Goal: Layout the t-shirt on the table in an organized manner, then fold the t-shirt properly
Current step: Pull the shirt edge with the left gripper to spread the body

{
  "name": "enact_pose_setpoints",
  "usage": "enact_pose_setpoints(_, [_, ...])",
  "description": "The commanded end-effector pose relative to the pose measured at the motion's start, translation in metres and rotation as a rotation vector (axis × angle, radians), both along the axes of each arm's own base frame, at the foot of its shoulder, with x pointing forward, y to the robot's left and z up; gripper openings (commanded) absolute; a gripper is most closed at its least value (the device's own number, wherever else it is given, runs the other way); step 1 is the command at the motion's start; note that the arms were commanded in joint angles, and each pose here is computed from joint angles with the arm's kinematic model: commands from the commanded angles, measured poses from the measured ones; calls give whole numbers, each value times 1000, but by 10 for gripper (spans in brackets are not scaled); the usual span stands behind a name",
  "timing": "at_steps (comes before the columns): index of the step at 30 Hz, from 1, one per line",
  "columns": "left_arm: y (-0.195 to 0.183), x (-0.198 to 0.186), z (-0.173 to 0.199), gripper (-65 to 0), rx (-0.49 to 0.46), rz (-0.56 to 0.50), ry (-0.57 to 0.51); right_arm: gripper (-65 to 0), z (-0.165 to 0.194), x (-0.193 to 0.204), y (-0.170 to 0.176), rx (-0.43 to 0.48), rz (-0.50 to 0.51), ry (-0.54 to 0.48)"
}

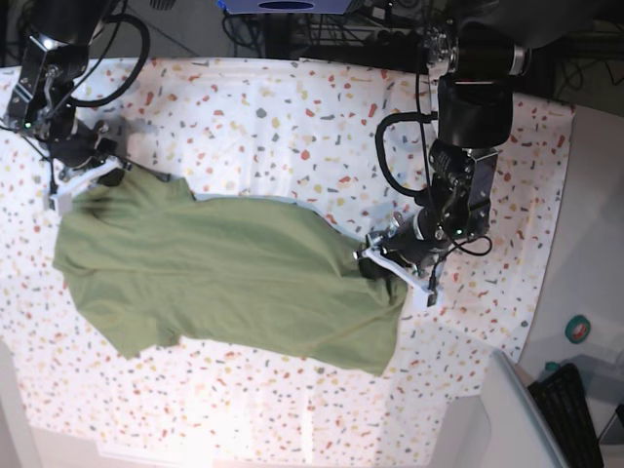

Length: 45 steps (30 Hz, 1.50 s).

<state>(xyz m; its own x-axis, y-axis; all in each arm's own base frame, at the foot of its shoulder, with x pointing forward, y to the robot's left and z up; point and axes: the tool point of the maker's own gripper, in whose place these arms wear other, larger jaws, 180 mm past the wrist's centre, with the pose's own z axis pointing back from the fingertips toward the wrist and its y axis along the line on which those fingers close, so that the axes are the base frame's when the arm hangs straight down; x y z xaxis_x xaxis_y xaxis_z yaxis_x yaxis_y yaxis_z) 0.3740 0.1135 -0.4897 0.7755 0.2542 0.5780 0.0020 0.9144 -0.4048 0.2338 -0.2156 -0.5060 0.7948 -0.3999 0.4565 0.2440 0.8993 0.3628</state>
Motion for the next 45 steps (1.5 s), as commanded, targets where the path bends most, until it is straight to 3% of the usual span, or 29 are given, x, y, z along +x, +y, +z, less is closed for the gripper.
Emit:
enact_pose_setpoints(1, [-1, 8, 6, -573, 1, -9, -10, -650, 2, 1, -10, -32, -2, 4])
enact_pose_setpoints(2, [-1, 7, 5, -645, 0, -9, -5, -650, 2, 1, -10, -32, -2, 4])
enact_pose_setpoints(3, [-1, 8, 5, -650, 1, -9, -7, -650, 3, 2, -10, -32, -2, 2])
enact_pose_setpoints(7, [2, 9, 18, -650, 21, -23, -30, -650, 5, 4, -12, -37, -1, -4])
enact_pose_setpoints(11, [44, -12, 44, -650, 146, 64, -17, -650, 22, 4, -16, -79, 31, -12])
enact_pose_setpoints(13, [61, -19, 66, -650, 195, 112, -45, -650, 42, 8, -21, -121, 56, -35])
enact_pose_setpoints(17, [62, -16, 112, -650, 218, 104, -104, -650, 87, 33, -26, -194, 91, -106])
enact_pose_setpoints(21, [52, 14, 153, -650, 205, 87, -145, -650, 128, 68, -39, -255, 119, -154])
enact_pose_setpoints(27, [39, 79, 178, -650, 142, 84, -125, -650, 168, 133, -61, -253, 101, -222])
enact_pose_setpoints(31, [8, 128, 202, -650, 193, -20, -122, -650, 201, 179, -88, -240, 69, -271])
enact_pose_setpoints(36, [-27, 182, 295, -650, 197, -68, -294, -650, 275, 217, -121, -285, 25, -391])
enact_pose_setpoints(39, [-42, 192, 338, -650, 179, -80, -380, -650, 303, 219, -137, -318, 14, -397])
enact_pose_setpoints(41, [-45, 185, 338, -650, 181, -94, -375, -650, 310, 209, -142, -351, 12, -388])
enact_pose_setpoints(45, [-50, 146, 277, -650, 203, -150, -235, -650, 283, 167, -136, -455, 49, -330])
